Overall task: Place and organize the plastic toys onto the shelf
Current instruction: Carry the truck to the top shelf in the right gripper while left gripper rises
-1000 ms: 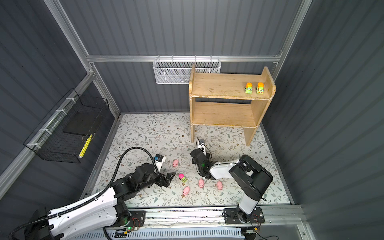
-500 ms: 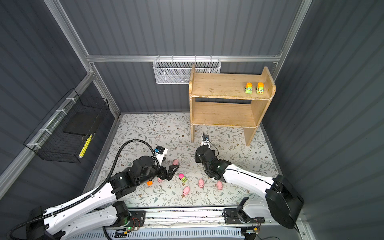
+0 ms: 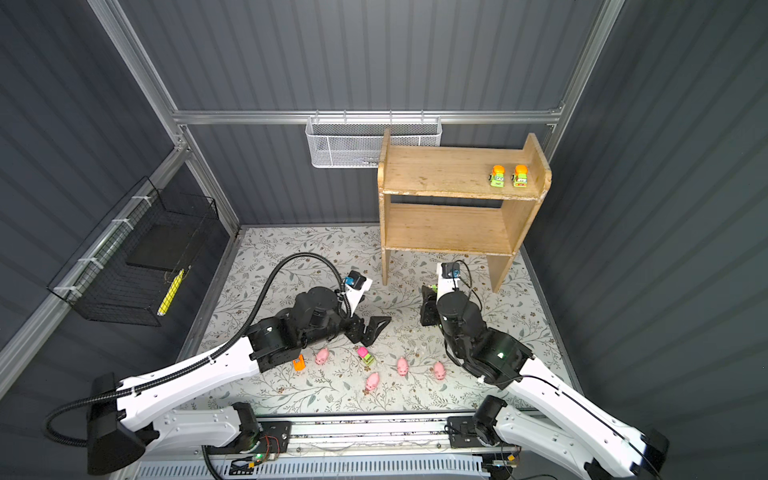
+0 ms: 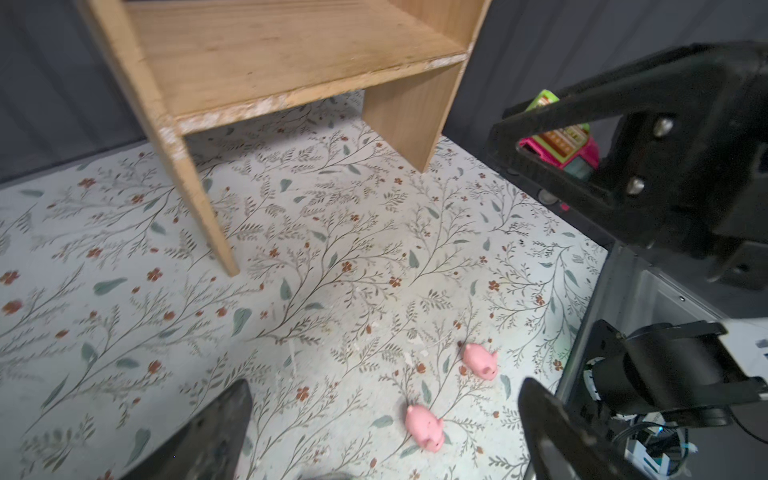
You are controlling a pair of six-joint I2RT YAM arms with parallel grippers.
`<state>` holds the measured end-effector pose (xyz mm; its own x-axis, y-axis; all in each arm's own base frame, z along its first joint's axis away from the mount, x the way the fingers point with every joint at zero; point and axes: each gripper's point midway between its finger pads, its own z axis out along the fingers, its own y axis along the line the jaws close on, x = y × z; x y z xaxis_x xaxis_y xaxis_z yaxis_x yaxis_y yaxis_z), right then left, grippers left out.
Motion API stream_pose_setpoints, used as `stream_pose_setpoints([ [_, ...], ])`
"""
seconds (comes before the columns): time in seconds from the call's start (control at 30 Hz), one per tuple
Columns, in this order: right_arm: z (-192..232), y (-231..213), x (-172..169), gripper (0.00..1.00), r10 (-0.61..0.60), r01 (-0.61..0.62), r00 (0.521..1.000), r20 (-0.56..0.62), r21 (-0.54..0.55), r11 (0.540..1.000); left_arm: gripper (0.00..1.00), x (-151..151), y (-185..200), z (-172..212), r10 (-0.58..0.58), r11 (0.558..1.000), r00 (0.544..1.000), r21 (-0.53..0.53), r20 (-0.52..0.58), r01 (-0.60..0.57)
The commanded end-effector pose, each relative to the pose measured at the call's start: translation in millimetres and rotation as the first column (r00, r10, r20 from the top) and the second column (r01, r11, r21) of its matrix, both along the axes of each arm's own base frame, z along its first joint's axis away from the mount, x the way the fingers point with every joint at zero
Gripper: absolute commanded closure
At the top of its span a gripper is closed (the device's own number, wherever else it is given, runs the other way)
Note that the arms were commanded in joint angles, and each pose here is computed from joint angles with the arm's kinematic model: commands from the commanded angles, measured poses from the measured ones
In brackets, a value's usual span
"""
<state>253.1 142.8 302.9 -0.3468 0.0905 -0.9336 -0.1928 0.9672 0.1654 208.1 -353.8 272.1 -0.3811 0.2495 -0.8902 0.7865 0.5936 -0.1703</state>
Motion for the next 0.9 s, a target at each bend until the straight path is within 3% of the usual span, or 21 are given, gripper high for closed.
stream_pose_setpoints([
  [0.0, 16, -18, -10, 0.68, -0.021, 0.021, 1.000, 0.016, -0.053, 0.998, 0.00, -8, -19, 25, -0.077, 0.997, 0.996, -0.015, 0.048, 0.077],
  [0.43, 78, -39, -19, 0.66, -0.051, 0.058, 0.990, 0.129, -0.054, 0.997, 0.00, -14, -48, 66, -0.158, 0.986, 0.981, -0.030, 0.113, 0.163],
  [0.6, 92, -37, -12, 0.66, -0.063, 0.076, 0.986, 0.151, -0.082, 0.994, 0.00, -4, -48, 64, -0.138, 0.990, 0.982, 0.042, 0.131, 0.133],
  [0.63, 95, -36, -9, 0.66, -0.066, 0.081, 0.985, 0.157, -0.089, 0.993, 0.00, -2, -49, 81, -0.132, 0.991, 0.979, 0.026, 0.157, 0.130],
  [0.87, 130, -26, 9, 0.66, -0.075, 0.101, 0.977, 0.197, -0.126, 0.987, 0.00, 11, -41, 97, -0.080, 0.994, 0.974, 0.089, 0.213, 0.062],
])
